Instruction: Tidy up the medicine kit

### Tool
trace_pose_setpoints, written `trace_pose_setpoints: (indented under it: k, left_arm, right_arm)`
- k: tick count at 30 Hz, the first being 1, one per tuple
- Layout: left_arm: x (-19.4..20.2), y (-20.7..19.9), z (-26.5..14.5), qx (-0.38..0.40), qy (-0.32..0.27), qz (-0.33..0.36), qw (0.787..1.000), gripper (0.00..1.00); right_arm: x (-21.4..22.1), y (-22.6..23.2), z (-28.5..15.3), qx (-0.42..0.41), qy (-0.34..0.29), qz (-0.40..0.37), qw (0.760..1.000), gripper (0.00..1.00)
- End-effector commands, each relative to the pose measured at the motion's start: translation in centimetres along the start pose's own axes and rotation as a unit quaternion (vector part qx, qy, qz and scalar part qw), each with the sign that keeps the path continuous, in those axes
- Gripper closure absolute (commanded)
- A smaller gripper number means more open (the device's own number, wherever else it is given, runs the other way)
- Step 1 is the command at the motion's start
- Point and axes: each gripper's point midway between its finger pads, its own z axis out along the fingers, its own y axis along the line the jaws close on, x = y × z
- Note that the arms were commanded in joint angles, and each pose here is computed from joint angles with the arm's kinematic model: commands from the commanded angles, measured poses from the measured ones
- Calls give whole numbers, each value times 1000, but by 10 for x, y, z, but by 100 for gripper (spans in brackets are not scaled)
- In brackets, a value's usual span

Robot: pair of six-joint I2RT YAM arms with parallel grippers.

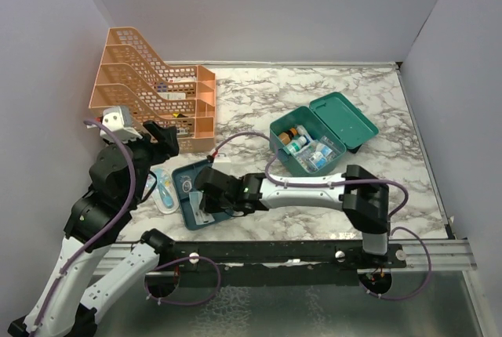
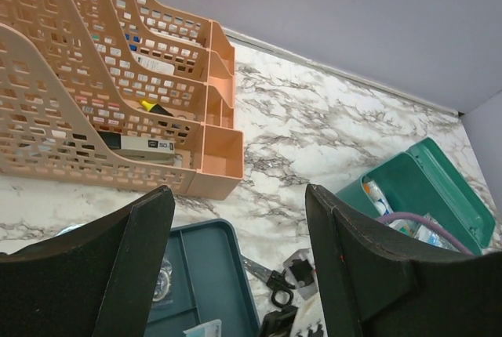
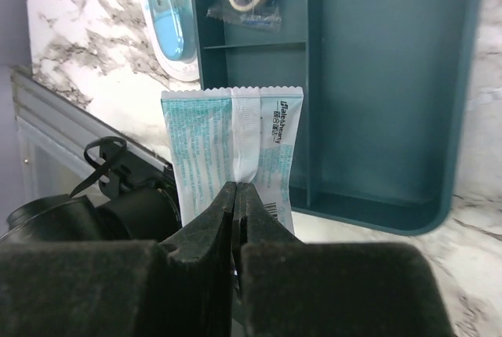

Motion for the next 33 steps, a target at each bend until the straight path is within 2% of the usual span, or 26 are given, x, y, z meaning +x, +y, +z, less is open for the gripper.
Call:
trace_pose_setpoints:
  k: [1,6,15,24,33]
  left_arm:
    - [-6,9,-8,-14,-8,12,1000,29]
    - [2,10,-7,-13,1,6,1000,29]
    - [13,12,-4,-16,16,3,1000,29]
    - [22,14,-1,-21,25,4,999,29]
    - [26,15,4,-26,31,10,999,29]
  right_arm:
    - [20,3,28,20,14,20,1000,99]
    - [28,9,45,3,23,7,1000,99]
    - [33,-14,72,69,17,-12,997,99]
    - [19,-43,53,138,-10,-46,989,99]
    - [28,-40,64,124,17,-94,988,99]
